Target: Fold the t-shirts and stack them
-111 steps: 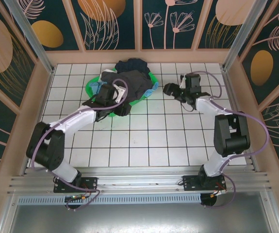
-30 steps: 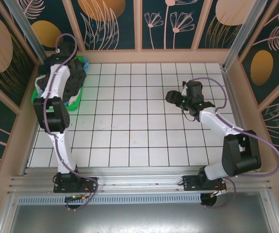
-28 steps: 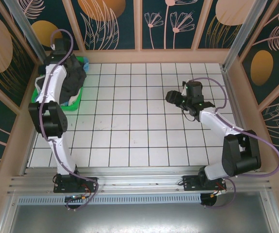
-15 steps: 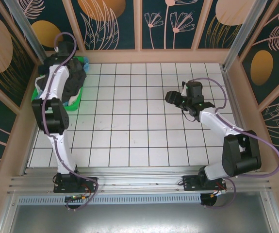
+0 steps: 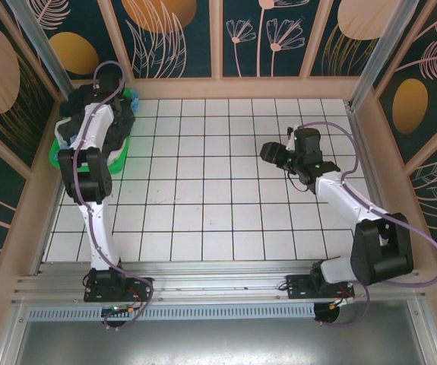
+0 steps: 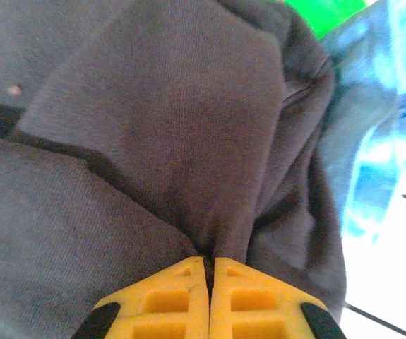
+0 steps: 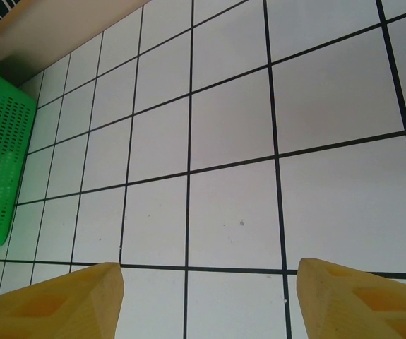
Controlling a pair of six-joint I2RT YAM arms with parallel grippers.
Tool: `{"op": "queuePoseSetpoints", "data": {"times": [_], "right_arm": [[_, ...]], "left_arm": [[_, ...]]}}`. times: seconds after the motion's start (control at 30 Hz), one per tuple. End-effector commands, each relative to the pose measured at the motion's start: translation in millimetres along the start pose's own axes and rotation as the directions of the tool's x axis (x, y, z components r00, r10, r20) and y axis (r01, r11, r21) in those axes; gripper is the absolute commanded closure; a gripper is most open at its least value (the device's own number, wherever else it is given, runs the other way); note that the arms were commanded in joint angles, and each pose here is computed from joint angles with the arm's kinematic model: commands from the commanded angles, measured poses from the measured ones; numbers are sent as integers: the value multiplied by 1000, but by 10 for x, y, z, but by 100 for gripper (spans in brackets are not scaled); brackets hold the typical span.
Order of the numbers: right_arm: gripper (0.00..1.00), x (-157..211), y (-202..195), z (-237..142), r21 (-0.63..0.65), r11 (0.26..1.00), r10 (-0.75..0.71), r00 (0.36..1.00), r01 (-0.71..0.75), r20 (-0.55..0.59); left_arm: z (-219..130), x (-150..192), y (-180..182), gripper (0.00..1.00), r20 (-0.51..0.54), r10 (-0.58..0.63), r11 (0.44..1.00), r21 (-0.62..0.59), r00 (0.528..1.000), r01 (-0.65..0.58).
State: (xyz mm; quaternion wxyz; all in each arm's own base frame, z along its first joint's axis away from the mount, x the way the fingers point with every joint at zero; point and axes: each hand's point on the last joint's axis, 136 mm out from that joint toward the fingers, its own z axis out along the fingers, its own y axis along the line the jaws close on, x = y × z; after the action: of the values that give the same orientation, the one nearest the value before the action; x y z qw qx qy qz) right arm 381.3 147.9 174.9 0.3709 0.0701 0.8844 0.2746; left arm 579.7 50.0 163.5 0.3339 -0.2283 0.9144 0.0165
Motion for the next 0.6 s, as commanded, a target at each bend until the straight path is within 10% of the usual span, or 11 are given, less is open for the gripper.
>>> {"op": "queuePoseSetpoints", "data": {"times": [0.0,0.23,0.57], "right_arm": [[36,-85,113,-155,-35,999,-28,997,30,65],[42,-276,424,-421,-196,977,-43,973,88,225],[42,-388,733,-618,-313,938,-61,962,146,266]], "left_arm": [[-1396,-758,-159,100,327,-46,994,105,944,12],[-3474,-1034,-507,100,642,-175,881,440,747,-172],[-5193,-328,-2053,100,689,-152,426,693,709,-582]]}}
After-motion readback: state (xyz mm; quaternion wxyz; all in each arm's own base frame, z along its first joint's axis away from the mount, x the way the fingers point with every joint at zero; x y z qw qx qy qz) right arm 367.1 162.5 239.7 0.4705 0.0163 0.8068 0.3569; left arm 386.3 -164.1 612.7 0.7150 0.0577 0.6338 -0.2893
